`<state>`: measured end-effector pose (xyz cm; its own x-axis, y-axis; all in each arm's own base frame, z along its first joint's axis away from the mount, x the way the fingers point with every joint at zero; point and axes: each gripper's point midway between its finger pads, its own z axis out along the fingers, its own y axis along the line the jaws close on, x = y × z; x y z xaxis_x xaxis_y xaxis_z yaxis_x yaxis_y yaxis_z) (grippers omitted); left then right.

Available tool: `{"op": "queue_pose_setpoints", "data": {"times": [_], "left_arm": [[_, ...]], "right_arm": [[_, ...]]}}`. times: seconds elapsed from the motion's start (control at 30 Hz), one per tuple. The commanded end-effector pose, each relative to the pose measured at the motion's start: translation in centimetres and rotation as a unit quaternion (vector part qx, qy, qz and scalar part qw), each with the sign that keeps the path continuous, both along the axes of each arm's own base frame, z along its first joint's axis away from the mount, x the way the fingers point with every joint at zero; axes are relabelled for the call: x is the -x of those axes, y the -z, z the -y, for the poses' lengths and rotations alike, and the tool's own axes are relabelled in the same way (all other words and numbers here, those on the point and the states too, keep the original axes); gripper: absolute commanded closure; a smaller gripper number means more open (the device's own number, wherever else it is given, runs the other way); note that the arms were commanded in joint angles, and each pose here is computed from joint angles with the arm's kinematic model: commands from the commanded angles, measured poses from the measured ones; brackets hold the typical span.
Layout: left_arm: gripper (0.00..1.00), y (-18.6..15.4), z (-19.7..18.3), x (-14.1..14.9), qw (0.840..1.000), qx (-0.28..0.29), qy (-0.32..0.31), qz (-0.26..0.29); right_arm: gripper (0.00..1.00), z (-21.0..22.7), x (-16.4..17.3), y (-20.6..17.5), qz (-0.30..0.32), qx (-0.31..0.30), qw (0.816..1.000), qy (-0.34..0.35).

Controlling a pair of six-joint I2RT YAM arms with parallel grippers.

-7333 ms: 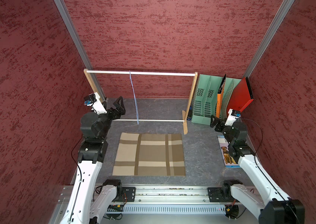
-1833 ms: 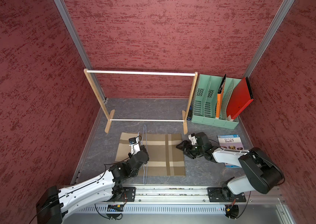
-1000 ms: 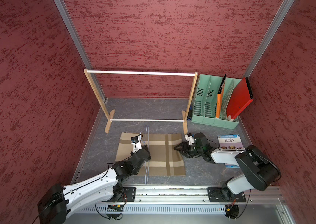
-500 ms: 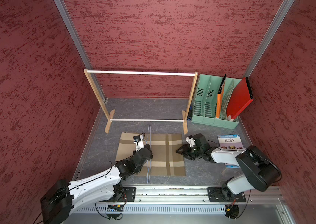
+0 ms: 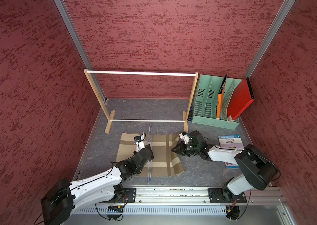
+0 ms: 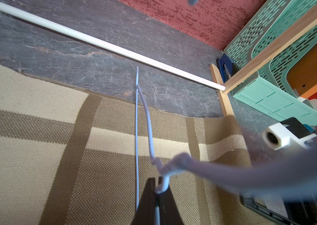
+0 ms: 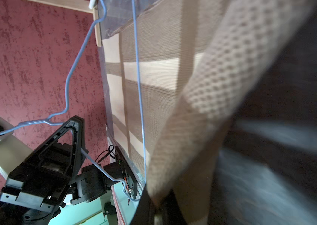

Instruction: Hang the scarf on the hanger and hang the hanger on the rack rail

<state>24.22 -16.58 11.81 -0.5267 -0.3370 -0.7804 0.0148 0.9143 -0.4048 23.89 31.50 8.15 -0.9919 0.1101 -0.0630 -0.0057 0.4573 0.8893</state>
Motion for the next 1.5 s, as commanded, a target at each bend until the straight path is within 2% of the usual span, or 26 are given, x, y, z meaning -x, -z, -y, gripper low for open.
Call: {"op": "queue_pose_setpoints", "data": {"times": [0.0,0.13,0.27,0.47,0.67,0.9,0.97,1.13,1.33,1.47], "left_arm": [[1.00,0.3,0.4,0.3,1.000,0.004,0.011,-0.010],[1.00,0.4,0.1,0.5,1.000,0.022,0.007,-0.011],[1.00,0.0,-0.5,0.6,0.999,0.036,-0.001,-0.007],[1.00,-0.2,-1.2,0.7,0.999,0.044,-0.007,-0.006],[1.00,-0.5,-1.0,0.6,0.999,0.052,-0.006,-0.002],[1.00,-0.9,-0.7,0.4,0.998,0.059,-0.001,0.002],[1.00,-1.0,-0.7,0.4,0.998,0.060,-0.002,0.003],[1.00,-1.0,-0.7,0.4,0.998,0.059,-0.003,0.003],[1.00,-1.0,-0.9,0.3,0.998,0.057,-0.005,0.002],[1.00,-1.2,-0.9,0.3,0.998,0.056,-0.004,0.004]], "right_arm": [[1.00,-4.0,-0.5,-3.0,0.016,-0.090,0.995,-0.025],[1.00,-7.9,-1.0,-3.8,0.015,-0.122,0.991,-0.044],[1.00,-10.8,-1.0,-3.2,0.002,-0.123,0.990,-0.061],[1.00,-13.2,-1.9,-1.9,-0.025,-0.121,0.990,-0.060],[1.00,-15.3,-2.4,-2.1,-0.021,-0.125,0.990,-0.063],[0.98,-17.6,-1.4,-1.1,-0.037,-0.118,0.989,-0.083],[0.93,-17.6,-1.1,-0.6,-0.044,-0.111,0.989,-0.085],[0.68,-15.7,-1.7,-0.1,-0.036,-0.090,0.994,-0.055],[0.58,-12.5,-2.9,-1.6,-0.001,-0.066,0.997,-0.025],[0.57,-10.4,-2.6,-2.2,0.020,-0.037,0.999,-0.019]]}}
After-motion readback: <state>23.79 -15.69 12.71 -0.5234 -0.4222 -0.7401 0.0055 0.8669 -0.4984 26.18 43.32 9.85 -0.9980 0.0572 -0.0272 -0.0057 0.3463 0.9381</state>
